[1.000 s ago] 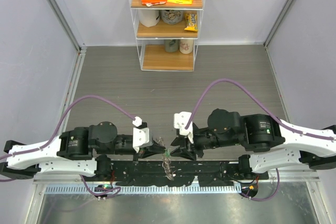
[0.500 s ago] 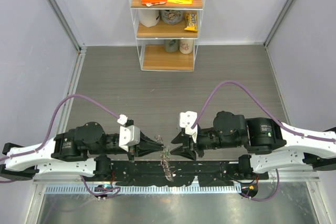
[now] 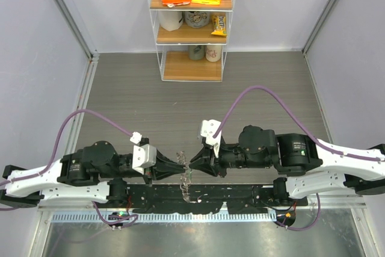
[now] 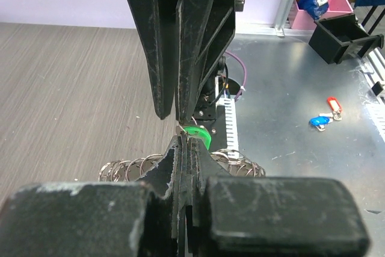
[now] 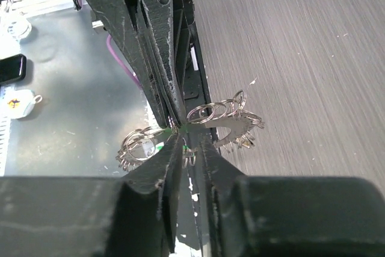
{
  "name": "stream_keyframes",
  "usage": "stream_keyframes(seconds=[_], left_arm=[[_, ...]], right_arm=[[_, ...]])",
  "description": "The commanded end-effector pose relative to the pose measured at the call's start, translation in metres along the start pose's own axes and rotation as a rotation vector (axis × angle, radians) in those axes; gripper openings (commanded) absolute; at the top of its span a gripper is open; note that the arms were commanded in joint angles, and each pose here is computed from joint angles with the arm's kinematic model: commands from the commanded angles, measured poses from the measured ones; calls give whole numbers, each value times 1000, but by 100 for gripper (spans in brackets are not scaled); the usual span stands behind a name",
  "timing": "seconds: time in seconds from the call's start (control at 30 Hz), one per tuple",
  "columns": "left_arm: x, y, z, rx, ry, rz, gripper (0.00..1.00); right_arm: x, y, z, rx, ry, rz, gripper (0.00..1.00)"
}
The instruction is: Put the keys on the keyring
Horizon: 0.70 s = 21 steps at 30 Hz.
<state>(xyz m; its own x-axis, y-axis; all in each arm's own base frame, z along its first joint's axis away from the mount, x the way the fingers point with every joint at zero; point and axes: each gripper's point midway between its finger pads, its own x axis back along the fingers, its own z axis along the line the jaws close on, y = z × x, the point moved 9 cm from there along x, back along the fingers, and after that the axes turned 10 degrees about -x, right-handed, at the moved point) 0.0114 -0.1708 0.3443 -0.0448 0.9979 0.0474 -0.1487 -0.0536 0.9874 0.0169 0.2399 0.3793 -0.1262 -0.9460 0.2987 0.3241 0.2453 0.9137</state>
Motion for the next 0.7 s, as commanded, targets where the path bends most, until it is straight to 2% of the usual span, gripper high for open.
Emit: stream_keyframes(seconds=[0.0, 0.1, 0.13, 0.57, 0.67], left_arm=[[2, 22, 2, -11, 8, -146, 0], [4, 23, 2, -11, 18, -160, 0], [5, 23, 3, -11, 21, -166, 0], [6, 27, 4, -17, 42, -221, 0], [7, 28, 4, -17, 43, -224, 0]], right_arm=[[0, 16, 6, -25, 9, -72, 19], [-1, 13, 7, -26, 31, -61, 11], [-2, 13, 7, -29, 37, -64, 5], [-10, -11, 2, -41, 41, -40, 6], [2, -4, -1, -50, 13, -101, 15]])
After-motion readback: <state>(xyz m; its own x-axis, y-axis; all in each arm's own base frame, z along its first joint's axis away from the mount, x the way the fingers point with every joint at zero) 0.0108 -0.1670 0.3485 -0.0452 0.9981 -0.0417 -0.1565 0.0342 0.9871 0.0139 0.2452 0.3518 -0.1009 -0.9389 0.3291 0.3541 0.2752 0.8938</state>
